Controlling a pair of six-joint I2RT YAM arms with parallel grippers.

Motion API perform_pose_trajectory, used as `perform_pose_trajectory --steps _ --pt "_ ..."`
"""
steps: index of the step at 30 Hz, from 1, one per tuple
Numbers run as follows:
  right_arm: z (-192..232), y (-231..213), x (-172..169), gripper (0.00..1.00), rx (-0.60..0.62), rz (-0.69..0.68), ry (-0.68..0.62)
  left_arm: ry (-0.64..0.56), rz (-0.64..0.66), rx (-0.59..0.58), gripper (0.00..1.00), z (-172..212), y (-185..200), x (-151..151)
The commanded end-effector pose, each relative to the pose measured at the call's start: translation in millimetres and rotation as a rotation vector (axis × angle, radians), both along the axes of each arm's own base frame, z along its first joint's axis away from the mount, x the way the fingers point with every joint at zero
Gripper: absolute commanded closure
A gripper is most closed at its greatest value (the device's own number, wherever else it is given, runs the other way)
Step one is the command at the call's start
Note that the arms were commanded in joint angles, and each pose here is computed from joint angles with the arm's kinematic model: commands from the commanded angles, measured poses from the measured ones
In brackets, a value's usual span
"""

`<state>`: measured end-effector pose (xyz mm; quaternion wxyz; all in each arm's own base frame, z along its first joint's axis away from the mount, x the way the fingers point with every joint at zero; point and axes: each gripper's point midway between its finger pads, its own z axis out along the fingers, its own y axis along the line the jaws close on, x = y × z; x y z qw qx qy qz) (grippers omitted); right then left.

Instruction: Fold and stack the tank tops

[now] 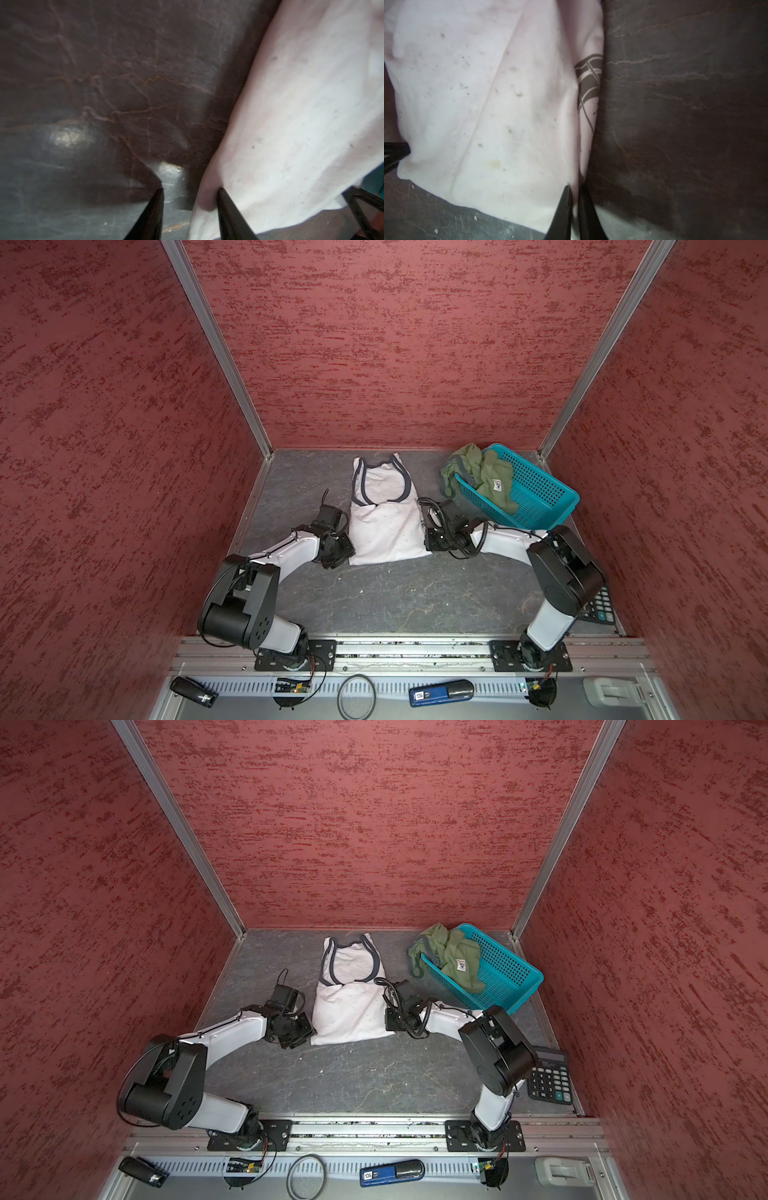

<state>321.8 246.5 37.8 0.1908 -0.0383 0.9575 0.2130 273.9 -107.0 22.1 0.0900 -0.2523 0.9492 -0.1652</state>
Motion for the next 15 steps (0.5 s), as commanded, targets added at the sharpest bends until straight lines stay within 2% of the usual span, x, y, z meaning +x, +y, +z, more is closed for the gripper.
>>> perform_pose_trajectory --steps 1,5,8,13,15 --pt "11 -11 -2 0.91 -0.025 -0.043 -0.042 0.038 0.03 0.05 0.65 -14 8 -5" --pt "6 -15 -11 0.96 -0.012 -0.049 -0.034 0.049 0.035 0.047 0.75 -19 8 -9" --pt "0 -20 -18 0.97 -0.021 -0.064 -0.018 0.046 0.034 0.05 0.77 -18 8 -9" --pt "-3 -26 -28 0.81 -0.014 -0.082 -0.007 0.035 0.012 0.042 0.77 -15 1 -9" --pt "-2 -26 -30 0.79 -0.01 -0.081 -0.004 0.03 0.002 0.043 0.76 -13 -3 -9"
